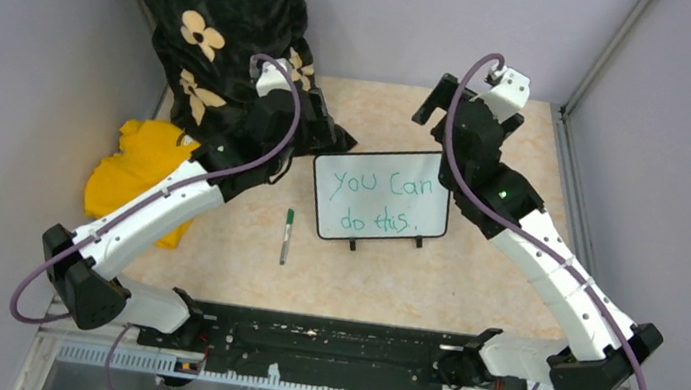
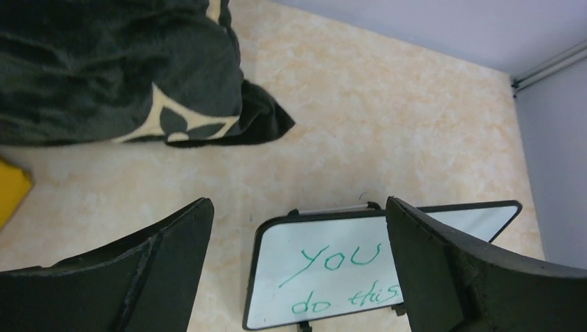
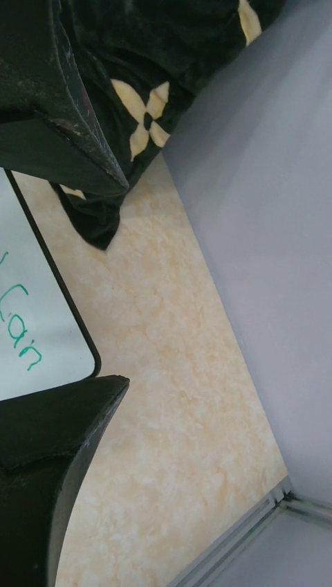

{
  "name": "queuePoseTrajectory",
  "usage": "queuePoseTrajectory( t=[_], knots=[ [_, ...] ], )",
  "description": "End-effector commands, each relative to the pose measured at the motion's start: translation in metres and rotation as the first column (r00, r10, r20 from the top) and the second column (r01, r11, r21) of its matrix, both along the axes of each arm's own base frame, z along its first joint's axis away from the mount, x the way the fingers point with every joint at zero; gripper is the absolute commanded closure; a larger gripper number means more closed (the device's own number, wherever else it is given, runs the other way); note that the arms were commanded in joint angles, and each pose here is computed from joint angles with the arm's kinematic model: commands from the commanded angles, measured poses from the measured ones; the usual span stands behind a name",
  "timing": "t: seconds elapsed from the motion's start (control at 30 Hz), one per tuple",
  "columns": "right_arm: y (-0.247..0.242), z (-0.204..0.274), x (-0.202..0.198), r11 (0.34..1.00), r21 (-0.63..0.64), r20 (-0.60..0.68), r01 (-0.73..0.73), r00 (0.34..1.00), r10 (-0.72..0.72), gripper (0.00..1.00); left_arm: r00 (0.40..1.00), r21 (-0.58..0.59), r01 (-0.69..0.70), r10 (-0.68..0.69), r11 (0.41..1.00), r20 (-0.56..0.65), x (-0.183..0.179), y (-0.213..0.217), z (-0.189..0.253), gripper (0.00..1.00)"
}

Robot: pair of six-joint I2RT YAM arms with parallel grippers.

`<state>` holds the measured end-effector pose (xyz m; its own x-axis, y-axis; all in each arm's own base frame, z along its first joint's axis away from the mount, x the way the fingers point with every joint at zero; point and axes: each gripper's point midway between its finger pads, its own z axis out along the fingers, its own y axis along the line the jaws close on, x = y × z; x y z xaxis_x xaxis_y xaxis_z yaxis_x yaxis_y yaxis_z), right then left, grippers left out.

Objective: Write a sentence on the whiteboard
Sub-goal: Reset both arms

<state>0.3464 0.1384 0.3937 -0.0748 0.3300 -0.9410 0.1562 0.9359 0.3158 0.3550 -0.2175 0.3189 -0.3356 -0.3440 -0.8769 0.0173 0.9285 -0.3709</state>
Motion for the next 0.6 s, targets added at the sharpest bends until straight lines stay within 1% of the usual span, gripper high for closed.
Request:
queuePoseTrajectory(
  t=[0.0, 0.07, 0.13, 0.17, 0.23, 0.3, 0.33, 0.37, 0.43, 0.47, 0.53, 0.57],
  knots=[
    [-0.019, 0.019, -0.001, 0.983, 0.119, 0.042, 0.136, 0.989, -0.142, 0.01, 0.989, -0.047, -0.124, 0.12, 0.991, -0.081, -0.015, 0.006, -0.009, 0.01],
    [-0.022, 0.017, -0.004, 0.97, 0.19, 0.06, 0.149, 0.985, -0.163, 0.01, 0.991, -0.06, -0.089, 0.083, 0.994, -0.104, -0.019, -0.001, -0.01, 0.01],
    [-0.03, 0.013, -0.011, 0.935, 0.311, 0.09, 0.168, 0.975, -0.205, 0.01, 0.99, -0.059, -0.062, 0.054, 0.996, -0.127, -0.023, -0.006, -0.009, 0.01],
    [-0.033, 0.011, -0.015, 0.923, 0.348, 0.108, 0.165, 0.971, -0.214, 0.01, 0.991, -0.045, -0.04, 0.034, 0.998, -0.13, -0.024, -0.008, -0.007, 0.01],
    [-0.033, 0.008, -0.022, 0.935, 0.335, 0.138, 0.116, 0.976, -0.17, 0.01, 0.992, -0.001, 0.022, -0.022, 1.0, -0.128, -0.024, -0.013, -0.001, 0.01],
    [-0.03, 0.012, -0.03, 0.954, 0.298, 0.165, 0.04, 0.982, -0.092, 0.01, 0.987, 0.067, 0.115, -0.106, 0.991, -0.12, -0.024, -0.021, 0.002, 0.01],
    [-0.026, 0.016, -0.033, 0.972, 0.234, 0.179, -0.014, 0.983, -0.029, 0.01, 0.974, 0.15, 0.212, -0.198, 0.966, -0.108, -0.026, -0.027, 0.003, 0.01],
    [-0.022, 0.018, -0.036, 0.978, 0.2, 0.186, -0.054, 0.982, 0.016, 0.01, 0.958, 0.183, 0.281, -0.265, 0.942, -0.107, -0.028, -0.033, 0.002, 0.01],
    [-0.019, 0.017, -0.04, 0.985, 0.147, 0.163, -0.088, 0.985, 0.064, 0.01, 0.941, 0.201, 0.337, -0.326, 0.92, -0.088, -0.033, -0.037, 0.001, 0.01],
    [-0.022, 0.016, -0.04, 0.99, 0.114, 0.147, -0.08, 0.987, 0.063, 0.01, 0.933, 0.207, 0.359, -0.354, 0.91, -0.065, -0.035, -0.039, 0.001, 0.01],
    [-0.024, 0.016, -0.04, 0.997, 0.026, 0.122, -0.079, 0.99, 0.075, 0.01, 0.935, 0.193, 0.349, -0.355, 0.917, -0.005, -0.038, -0.034, 0.003, 0.01],
    [-0.022, 0.016, -0.04, 0.995, -0.03, 0.103, -0.1, 0.989, 0.103, 0.06, 0.935, 0.182, 0.345, -0.355, 0.921, 0.024, -0.04, -0.032, 0.005, 0.01]
  ],
)
